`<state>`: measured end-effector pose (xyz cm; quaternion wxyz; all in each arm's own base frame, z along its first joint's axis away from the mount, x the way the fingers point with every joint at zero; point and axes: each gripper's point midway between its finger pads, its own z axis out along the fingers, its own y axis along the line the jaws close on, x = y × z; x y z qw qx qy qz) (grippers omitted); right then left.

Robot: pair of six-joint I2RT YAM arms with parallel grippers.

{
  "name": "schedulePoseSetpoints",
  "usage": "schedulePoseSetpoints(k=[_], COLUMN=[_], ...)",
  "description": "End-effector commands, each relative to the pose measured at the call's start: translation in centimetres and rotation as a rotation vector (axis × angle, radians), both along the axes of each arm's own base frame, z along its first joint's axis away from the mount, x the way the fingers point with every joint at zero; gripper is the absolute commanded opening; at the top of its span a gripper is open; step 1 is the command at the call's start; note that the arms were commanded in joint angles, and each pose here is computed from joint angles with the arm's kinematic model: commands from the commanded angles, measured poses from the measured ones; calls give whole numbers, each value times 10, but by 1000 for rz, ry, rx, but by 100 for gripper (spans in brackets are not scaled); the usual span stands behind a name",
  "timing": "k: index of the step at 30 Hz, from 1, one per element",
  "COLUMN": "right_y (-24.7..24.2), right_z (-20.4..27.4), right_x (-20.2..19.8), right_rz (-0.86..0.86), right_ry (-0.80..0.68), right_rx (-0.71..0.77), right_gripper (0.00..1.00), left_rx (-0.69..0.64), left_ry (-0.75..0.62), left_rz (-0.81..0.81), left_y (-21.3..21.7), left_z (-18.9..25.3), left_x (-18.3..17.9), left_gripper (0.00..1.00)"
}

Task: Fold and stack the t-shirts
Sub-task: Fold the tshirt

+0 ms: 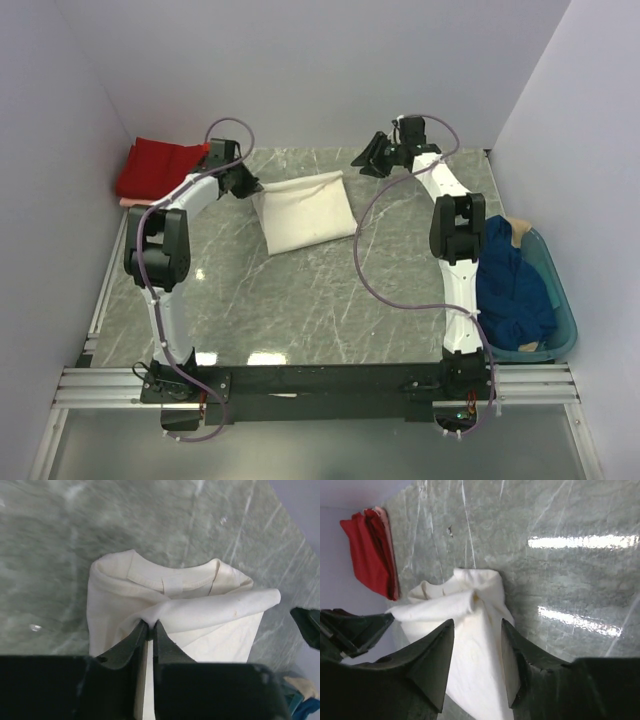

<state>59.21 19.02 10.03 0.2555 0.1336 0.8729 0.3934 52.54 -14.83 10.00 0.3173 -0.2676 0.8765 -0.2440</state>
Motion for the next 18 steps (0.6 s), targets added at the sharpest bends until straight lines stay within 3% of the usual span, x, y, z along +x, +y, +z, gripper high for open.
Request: schedulePoseSetpoints(k=[1, 2, 6, 8, 18], right_y=[-9, -11, -10, 2, 45], right_z=[41, 58, 54, 57, 22], right_x=[8, 5, -24, -36, -66], right_rz=[-11, -11, -10, 5, 12], right_ry=[-111, -147, -138, -163, -172], right_rx=[-42, -59, -119, -175, -512], right_gripper=[52, 54, 54, 54, 53], left_rx=[19, 21, 16, 15, 35], left_ry=[-69, -74, -65, -57, -128], left_rz=[71, 81, 126, 156, 129], left_y=[36, 40, 58, 65, 41], left_z=[9, 10, 8, 10, 41], left_x=[22, 23, 18, 16, -6], left_gripper=[14, 22, 34, 48, 46])
